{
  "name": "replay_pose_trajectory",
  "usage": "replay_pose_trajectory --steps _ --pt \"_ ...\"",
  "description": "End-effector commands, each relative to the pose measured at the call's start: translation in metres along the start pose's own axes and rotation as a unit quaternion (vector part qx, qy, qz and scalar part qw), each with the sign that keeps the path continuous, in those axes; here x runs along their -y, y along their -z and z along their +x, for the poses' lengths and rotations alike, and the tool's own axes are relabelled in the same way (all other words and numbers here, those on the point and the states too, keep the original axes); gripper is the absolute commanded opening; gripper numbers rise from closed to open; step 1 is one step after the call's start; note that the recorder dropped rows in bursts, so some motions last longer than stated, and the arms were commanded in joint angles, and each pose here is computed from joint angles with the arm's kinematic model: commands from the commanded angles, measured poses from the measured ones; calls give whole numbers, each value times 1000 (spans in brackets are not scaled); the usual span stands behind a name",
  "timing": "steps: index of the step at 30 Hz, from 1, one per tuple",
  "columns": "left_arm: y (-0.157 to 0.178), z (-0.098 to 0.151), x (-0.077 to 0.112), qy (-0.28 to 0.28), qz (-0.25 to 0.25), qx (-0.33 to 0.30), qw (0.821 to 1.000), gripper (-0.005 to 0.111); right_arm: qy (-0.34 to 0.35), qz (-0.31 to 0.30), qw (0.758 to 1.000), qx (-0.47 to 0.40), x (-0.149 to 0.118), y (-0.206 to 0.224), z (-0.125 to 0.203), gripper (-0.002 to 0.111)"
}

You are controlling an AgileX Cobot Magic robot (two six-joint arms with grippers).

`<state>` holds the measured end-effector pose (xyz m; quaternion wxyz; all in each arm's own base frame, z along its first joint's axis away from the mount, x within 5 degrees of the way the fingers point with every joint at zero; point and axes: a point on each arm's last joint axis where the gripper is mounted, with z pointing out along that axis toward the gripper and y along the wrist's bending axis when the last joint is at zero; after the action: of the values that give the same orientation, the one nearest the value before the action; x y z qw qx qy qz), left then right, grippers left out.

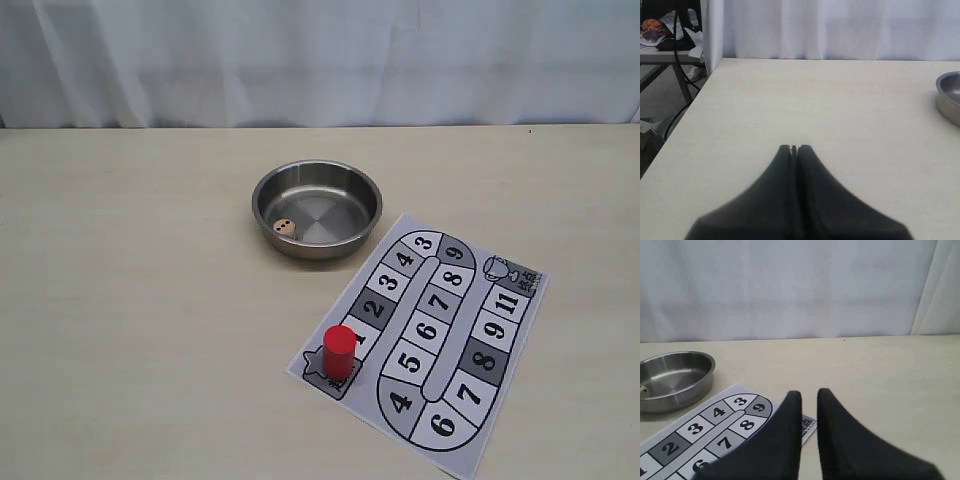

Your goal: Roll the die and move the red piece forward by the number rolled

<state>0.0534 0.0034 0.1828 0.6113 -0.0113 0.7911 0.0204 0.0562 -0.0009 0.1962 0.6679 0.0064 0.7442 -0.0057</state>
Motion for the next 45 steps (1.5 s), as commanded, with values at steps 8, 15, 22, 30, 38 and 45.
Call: replay_pose_trajectory --steps 8,15,22,30,38,45 --pt "0 -1 0 3 0 6 1000 0 4 1 1000 5 0 0 0 11" --pt "0 -1 0 3 0 6 1000 0 -61 1 982 180 2 6 -31 11" --pt "0 -1 0 3 0 6 1000 0 -69 9 927 368 6 25 -61 11" --pt "0 -1 0 3 1 6 1000 0 -100 -9 936 337 4 29 -81 11" --pt "0 -1 0 3 1 6 1000 0 -73 -18 976 203 -1 35 -141 11" --pt "0 -1 0 3 1 6 1000 0 -27 -21 996 85 -3 14 -195 11"
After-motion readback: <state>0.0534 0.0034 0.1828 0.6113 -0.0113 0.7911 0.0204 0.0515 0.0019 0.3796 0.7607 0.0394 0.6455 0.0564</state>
